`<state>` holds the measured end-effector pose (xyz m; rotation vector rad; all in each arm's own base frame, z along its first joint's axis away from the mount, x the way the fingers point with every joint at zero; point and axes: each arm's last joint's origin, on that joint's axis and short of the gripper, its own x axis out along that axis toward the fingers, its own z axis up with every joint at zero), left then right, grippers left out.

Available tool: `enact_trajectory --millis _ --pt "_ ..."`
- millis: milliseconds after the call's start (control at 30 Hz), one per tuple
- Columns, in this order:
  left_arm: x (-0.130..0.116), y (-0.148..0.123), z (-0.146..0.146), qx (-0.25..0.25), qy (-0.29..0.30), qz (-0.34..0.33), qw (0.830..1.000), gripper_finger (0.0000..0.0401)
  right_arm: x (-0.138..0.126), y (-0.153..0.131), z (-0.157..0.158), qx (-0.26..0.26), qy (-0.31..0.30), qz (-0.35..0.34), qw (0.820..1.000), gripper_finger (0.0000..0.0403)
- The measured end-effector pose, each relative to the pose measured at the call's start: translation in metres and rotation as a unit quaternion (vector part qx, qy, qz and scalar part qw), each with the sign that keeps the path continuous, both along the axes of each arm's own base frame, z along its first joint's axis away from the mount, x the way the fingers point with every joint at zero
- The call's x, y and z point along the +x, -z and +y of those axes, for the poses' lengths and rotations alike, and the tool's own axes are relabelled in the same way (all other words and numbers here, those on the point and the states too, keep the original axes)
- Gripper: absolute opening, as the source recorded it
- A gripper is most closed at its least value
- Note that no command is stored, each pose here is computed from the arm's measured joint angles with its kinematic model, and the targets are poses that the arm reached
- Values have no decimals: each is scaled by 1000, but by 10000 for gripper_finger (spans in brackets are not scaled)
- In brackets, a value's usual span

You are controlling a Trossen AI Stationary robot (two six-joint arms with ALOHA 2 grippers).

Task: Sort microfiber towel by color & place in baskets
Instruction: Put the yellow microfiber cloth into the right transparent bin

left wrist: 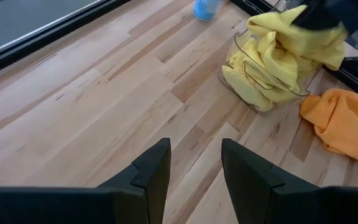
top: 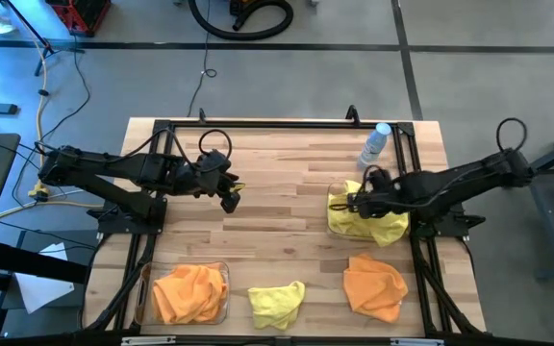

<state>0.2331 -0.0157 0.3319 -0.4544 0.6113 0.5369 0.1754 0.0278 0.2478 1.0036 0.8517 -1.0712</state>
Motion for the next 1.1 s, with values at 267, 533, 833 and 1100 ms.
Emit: enact_trajectory --millis 267,533,833,1100 --pt "0 0 0 12 10 7 1000 131 17 62 -5 11 7 55 998 116" --pt "0 0 0 25 23 14 999 131 23 87 -8 7 15 77 997 116" --pt "0 0 0 25 23 14 999 131 29 71 -7 6 -19 94 995 116" --pt "0 0 -1 16 30 14 999 131 39 23 -5 3 -28 112 993 116"
